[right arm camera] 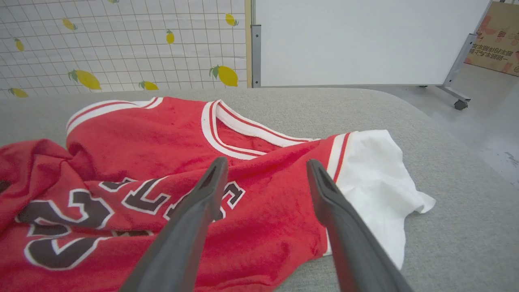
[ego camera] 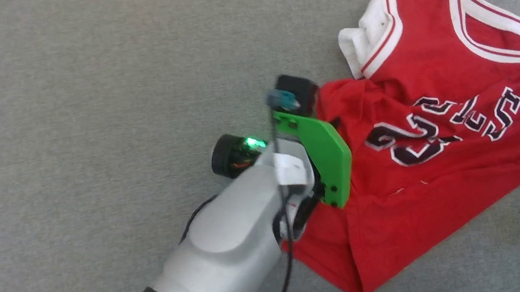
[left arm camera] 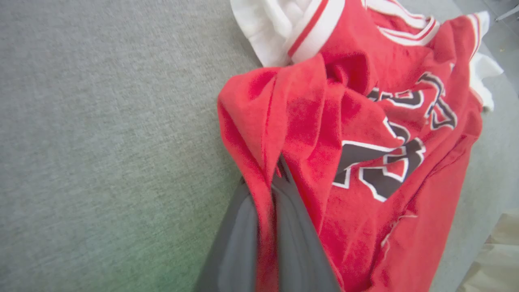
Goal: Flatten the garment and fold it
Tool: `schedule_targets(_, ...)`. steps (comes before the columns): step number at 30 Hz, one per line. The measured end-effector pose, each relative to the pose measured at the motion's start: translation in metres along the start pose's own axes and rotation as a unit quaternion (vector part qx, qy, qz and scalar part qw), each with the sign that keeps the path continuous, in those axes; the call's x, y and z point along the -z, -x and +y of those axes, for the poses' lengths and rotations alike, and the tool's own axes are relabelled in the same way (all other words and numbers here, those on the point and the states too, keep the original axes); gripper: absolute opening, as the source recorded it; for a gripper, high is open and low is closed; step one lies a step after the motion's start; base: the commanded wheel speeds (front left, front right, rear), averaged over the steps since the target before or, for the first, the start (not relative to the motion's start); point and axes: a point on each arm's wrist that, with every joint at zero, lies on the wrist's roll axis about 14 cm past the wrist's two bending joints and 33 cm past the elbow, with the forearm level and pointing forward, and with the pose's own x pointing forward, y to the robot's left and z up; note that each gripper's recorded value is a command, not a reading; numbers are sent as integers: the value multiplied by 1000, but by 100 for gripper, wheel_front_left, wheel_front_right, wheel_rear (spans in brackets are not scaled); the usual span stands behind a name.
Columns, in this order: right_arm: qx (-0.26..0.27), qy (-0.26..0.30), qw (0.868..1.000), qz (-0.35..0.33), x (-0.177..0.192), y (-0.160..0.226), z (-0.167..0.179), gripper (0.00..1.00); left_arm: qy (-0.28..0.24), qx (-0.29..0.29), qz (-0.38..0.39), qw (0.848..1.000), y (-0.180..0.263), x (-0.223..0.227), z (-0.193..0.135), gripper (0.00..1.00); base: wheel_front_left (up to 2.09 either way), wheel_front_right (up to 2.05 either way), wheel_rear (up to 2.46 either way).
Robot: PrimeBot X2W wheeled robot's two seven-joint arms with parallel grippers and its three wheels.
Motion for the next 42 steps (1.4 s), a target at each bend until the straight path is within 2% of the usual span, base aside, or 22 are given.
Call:
schedule_targets(4,-4,-3,1000,-9,-7,1,2,100,24,-14,-89,996,23,-39,16,0,0,0,0)
schedule_targets(6,-7,-4,1000,-9,-9,3,4,100,45,-38,-118,991,42,-43,34,0,0,0,0)
schedule_targets(10,-16,-7,1000,-12,-15,8,8,100,110,-112,-125,980,93,-5,75,0,0,0,0)
schedule_targets(13,-26,-8,1000,-14,-19,9,14,100,177,-170,-113,963,134,41,91,0,0,0,0)
schedule_targets(15,-32,-7,999,-17,-22,8,18,100,246,-187,-96,946,158,78,84,0,0,0,0)
schedule_targets(18,-40,-3,999,-15,-24,7,24,100,336,-183,-65,921,179,124,55,0,0,0,0)
schedule_targets(22,-57,0,998,-18,-28,2,36,100,383,-186,-60,903,191,146,36,0,0,0,0)
schedule_targets(23,-62,-1,998,-18,-28,1,40,100,385,-186,-70,901,192,143,35,0,0,0,0)
schedule_targets(25,-72,-2,997,-18,-29,-1,47,100,387,-188,-92,898,193,135,35,100,0,0,0)
schedule_targets(30,-84,-5,996,-24,-35,0,55,100,348,-203,-167,900,200,99,51,100,0,0,0)
schedule_targets(35,-82,-5,996,-26,-37,3,53,100,279,-208,-272,897,216,32,73,100,0,0,0)
schedule_targets(38,-80,-6,996,-22,-35,3,52,100,186,-228,-291,910,223,-2,92,100,0,0,0)
schedule_targets(42,-79,-8,997,-14,-29,5,51,100,133,-208,-236,940,198,-18,95,100,0,0,0)
